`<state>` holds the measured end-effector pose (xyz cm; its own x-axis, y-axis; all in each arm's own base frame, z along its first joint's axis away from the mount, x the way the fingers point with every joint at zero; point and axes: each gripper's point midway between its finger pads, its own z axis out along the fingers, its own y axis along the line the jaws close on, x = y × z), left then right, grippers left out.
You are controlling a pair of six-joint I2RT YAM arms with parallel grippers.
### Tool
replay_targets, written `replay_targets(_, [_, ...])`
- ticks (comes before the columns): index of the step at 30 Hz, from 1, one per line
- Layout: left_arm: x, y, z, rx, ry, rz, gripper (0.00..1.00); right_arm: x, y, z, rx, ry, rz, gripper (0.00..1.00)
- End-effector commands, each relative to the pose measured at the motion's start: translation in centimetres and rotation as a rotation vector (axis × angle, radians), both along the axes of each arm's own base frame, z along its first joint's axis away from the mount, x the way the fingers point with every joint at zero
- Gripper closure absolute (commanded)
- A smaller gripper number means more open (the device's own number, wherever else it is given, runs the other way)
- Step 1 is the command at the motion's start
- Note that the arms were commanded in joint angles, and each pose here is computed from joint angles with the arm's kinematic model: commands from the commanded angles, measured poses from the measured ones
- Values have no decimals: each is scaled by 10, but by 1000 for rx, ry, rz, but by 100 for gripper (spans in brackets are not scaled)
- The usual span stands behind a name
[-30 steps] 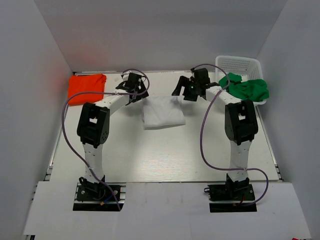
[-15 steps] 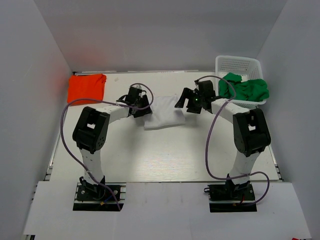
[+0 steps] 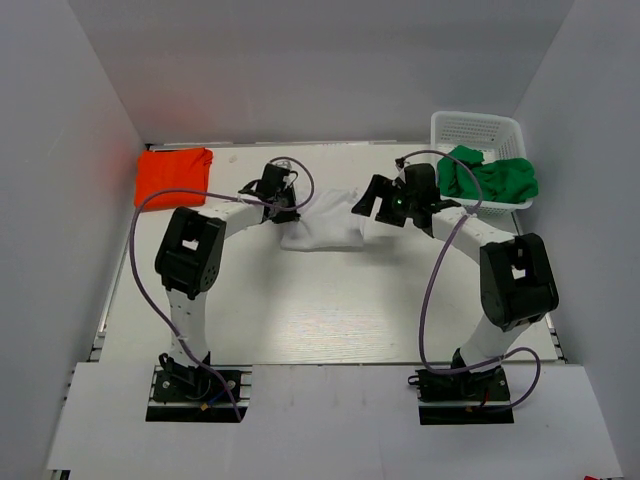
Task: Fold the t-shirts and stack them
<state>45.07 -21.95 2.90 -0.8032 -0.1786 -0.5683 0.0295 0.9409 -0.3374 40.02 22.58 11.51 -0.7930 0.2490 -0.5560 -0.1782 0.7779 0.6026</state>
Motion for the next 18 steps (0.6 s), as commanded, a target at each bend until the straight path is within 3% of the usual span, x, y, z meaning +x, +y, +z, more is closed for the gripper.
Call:
replay_targets(1, [18, 14, 38, 138, -84, -52, 100, 1, -2, 22, 14, -87, 8, 10])
replay_targets(3, [25, 22, 52, 209, -124, -129, 100, -1, -4, 22, 11, -95, 4, 10])
replay_targets(9, [52, 59, 108, 461, -221, -147, 100, 3, -1, 30, 11, -142, 21, 10])
replay_targets(18, [83, 128, 153, 630, -299, -145, 100, 8, -6, 40, -16, -176, 14, 10])
